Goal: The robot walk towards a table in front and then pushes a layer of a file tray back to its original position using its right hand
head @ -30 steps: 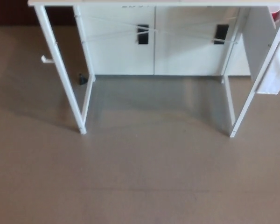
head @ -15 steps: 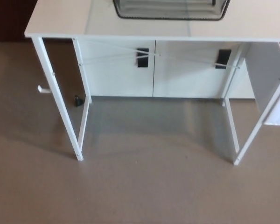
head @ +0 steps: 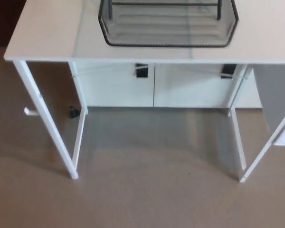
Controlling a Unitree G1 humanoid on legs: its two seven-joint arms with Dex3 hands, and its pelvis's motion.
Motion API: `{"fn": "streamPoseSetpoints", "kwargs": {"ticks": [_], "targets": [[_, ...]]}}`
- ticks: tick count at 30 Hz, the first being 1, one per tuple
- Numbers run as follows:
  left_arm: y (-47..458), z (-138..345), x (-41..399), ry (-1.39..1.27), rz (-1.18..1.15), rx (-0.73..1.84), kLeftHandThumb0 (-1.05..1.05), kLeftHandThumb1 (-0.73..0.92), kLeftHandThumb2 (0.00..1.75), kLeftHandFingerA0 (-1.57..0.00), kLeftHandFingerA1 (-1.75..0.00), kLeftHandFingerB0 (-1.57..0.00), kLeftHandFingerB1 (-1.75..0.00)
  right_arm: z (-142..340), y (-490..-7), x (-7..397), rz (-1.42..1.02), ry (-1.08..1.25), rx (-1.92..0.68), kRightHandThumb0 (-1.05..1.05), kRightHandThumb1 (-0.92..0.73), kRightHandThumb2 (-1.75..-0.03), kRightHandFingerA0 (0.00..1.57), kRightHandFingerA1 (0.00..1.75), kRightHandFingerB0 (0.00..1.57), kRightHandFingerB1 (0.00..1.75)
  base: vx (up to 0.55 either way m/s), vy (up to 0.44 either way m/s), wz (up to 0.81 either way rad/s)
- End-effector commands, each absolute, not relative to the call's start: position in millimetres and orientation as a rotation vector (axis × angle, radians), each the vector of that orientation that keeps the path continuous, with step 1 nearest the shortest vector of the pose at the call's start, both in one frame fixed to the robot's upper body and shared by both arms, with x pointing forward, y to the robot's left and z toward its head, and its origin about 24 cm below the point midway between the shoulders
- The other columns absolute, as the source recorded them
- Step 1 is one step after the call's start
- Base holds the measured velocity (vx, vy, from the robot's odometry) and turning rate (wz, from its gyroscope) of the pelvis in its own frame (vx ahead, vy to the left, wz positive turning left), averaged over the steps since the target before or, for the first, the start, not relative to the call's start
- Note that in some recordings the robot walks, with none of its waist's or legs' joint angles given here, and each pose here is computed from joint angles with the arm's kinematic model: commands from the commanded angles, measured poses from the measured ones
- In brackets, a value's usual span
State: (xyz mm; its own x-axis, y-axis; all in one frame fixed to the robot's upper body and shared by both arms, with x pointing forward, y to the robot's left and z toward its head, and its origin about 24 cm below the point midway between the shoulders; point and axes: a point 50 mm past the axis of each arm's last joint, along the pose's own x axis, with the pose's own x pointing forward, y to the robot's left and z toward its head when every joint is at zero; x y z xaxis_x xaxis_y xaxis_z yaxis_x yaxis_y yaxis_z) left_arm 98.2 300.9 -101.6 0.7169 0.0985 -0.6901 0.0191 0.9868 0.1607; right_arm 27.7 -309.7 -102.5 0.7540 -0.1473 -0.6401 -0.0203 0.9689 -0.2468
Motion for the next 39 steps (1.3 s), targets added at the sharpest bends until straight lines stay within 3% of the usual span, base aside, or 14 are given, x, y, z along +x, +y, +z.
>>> {"fn": "streamPoseSetpoints", "kwargs": {"ticks": [1,10,24,39], "targets": [[306.1,-98.8,96.3,0.768,0.030,0.193,-0.28,0.55,0.58,-0.72,-0.71,-0.53,-0.70,-101.6,-310.8,25.0,-0.071,0.715,-0.261,-0.48,-0.48,-0.76,0.48,0.52,0.35,0.45,0.23,0.340,-0.45],[307.3,-101.0,95.7,0.786,0.040,0.190,-0.29,0.53,0.56,-0.75,-0.71,-0.55,-0.70,-103.0,-309.6,21.1,-0.065,0.727,-0.253,-0.47,-0.50,-0.76,0.48,0.52,0.34,0.44,0.20,0.106,0.03],[306.1,-99.5,97.4,0.780,0.027,0.197,-0.31,0.54,0.56,-0.73,-0.69,-0.53,-0.69,-103.3,-308.6,22.3,-0.059,0.724,-0.270,-0.47,-0.48,-0.77,0.49,0.54,0.35,0.46,0.22,-0.118,0.09],[306.0,-100.1,96.8,0.810,0.007,0.208,-0.35,0.51,0.55,-0.78,-0.71,-0.54,-0.67,-104.7,-306.7,16.3,-0.051,0.742,-0.284,-0.50,-0.49,-0.78,0.50,0.54,0.36,0.46,0.18,0.140,-0.09]]}}
